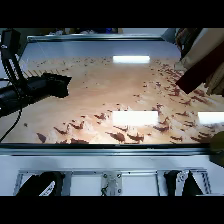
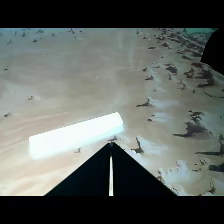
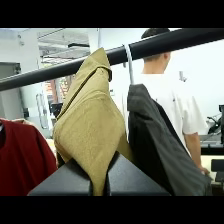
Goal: Fold the clothes and pants, and hang the long-sleeved shirts on hangers.
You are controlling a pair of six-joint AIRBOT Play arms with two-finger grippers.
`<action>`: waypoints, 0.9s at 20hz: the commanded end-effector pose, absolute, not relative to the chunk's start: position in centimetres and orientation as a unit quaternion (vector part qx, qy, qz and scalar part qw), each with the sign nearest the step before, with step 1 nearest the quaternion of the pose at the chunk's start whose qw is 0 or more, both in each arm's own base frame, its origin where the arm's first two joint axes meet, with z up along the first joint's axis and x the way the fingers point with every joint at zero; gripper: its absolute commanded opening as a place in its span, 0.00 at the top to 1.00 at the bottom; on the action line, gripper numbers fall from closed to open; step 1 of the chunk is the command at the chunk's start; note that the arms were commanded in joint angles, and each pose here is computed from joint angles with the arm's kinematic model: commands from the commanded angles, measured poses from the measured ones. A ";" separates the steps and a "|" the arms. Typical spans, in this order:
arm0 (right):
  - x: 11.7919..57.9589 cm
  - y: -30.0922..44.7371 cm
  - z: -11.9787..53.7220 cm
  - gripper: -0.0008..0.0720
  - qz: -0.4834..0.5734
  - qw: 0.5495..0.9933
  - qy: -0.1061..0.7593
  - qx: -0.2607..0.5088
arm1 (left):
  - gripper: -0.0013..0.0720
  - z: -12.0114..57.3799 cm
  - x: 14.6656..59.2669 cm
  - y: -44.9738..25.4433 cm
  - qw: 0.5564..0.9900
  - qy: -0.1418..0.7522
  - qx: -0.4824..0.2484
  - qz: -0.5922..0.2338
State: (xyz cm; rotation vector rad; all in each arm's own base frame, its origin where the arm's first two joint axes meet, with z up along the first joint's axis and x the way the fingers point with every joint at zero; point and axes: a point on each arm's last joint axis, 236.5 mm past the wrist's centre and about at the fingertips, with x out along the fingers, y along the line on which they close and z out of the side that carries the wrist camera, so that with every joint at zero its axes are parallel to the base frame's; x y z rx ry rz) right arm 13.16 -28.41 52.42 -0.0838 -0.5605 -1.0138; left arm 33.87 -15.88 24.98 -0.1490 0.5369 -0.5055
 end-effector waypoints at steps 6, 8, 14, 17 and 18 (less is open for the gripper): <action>14.3 -30.3 53.8 0.97 -0.473 0.841 -0.259 -0.040 | 0.96 24.8 33.8 -15.9 0.928 0.267 -0.073 -0.248; 14.6 -30.5 53.4 0.97 -0.472 0.845 -0.249 -0.040 | 0.96 24.7 33.7 -15.9 0.928 0.269 -0.073 -0.248; 15.1 -31.4 52.7 0.97 -0.474 0.847 -0.238 -0.038 | 0.96 24.7 33.7 -15.9 0.928 0.269 -0.073 -0.248; 15.4 -32.1 52.1 0.97 -0.476 0.849 -0.228 -0.036 | 0.96 24.7 33.7 -15.9 0.928 0.269 -0.072 -0.248; 15.4 -32.3 51.9 0.97 -0.480 0.848 -0.222 -0.041 | 0.96 24.7 33.7 -15.9 0.928 0.269 -0.072 -0.248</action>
